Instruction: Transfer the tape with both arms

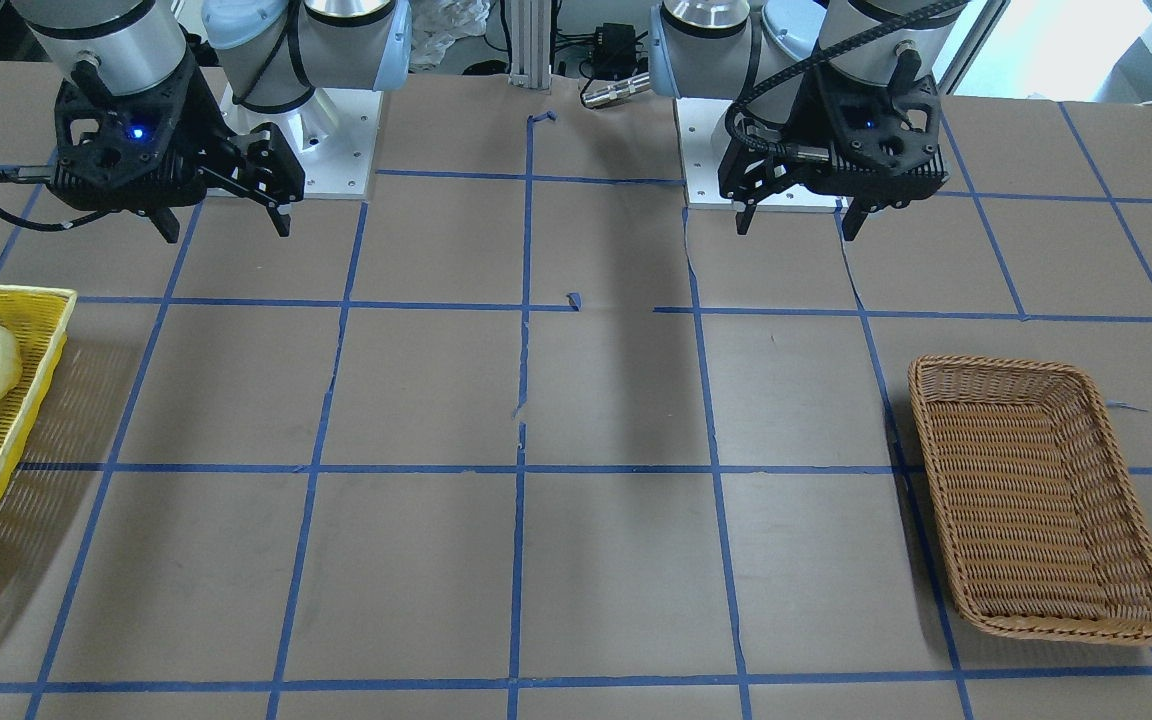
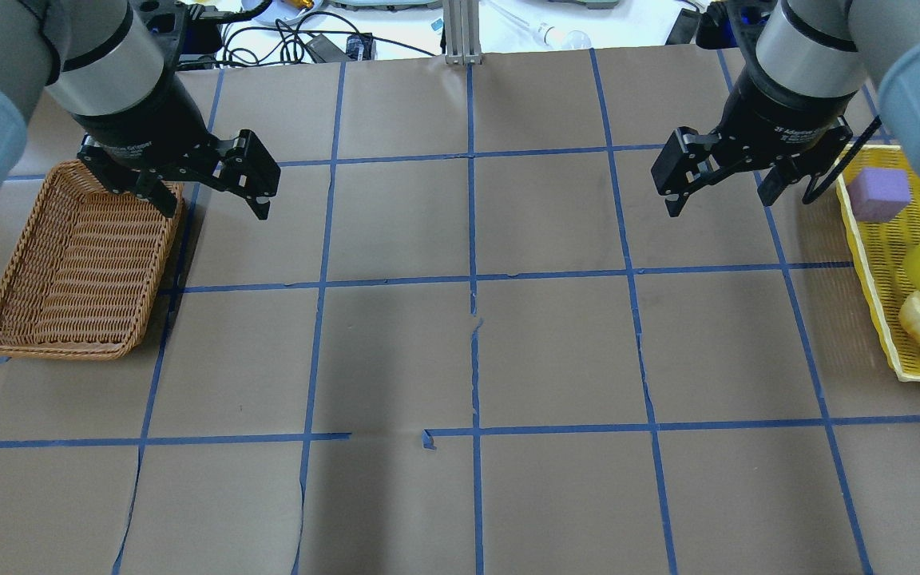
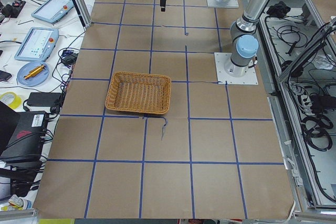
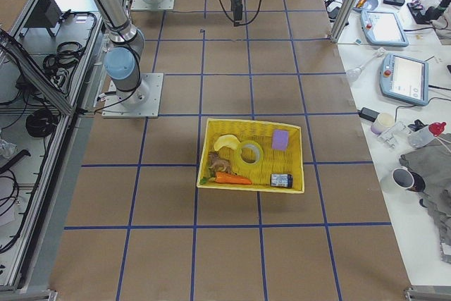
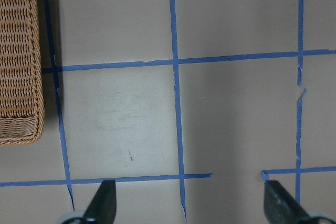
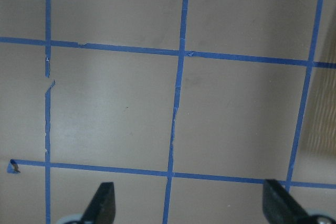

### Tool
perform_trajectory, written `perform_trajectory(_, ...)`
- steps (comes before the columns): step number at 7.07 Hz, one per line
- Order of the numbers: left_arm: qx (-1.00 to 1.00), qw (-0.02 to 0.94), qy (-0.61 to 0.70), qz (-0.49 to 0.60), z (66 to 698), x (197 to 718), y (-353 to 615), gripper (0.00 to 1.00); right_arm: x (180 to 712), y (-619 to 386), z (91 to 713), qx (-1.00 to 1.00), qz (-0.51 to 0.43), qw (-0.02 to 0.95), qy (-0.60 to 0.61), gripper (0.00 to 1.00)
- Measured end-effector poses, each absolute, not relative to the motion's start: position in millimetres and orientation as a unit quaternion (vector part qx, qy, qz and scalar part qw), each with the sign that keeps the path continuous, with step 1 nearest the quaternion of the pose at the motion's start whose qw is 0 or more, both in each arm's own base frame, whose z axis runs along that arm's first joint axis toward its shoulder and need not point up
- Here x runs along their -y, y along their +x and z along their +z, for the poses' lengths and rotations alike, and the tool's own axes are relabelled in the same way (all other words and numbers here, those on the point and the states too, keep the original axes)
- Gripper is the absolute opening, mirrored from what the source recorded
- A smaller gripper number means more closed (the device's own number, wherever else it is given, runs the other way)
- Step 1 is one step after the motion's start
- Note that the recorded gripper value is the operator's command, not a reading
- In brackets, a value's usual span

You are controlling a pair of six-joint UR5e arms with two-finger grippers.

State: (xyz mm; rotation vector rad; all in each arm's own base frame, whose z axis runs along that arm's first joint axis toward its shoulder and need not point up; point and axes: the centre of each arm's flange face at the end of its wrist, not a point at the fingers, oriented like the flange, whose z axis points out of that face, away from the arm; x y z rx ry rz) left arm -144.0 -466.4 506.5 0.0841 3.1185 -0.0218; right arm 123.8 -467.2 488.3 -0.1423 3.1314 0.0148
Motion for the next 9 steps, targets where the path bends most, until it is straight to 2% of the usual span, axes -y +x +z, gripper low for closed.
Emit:
perform_trajectory(6, -1.000, 0.011, 0.027, -0.007, 507, 467, -144, 1.00, 476, 102, 481, -0.998, 0.013, -0.037, -0.046, 1.00)
perform_trajectory(9, -1.000, 0.011, 0.026, -0.007, 507, 467, -143, 1.00, 500, -20, 463, -0.996, 0.032, -0.027, -0.079, 1.00)
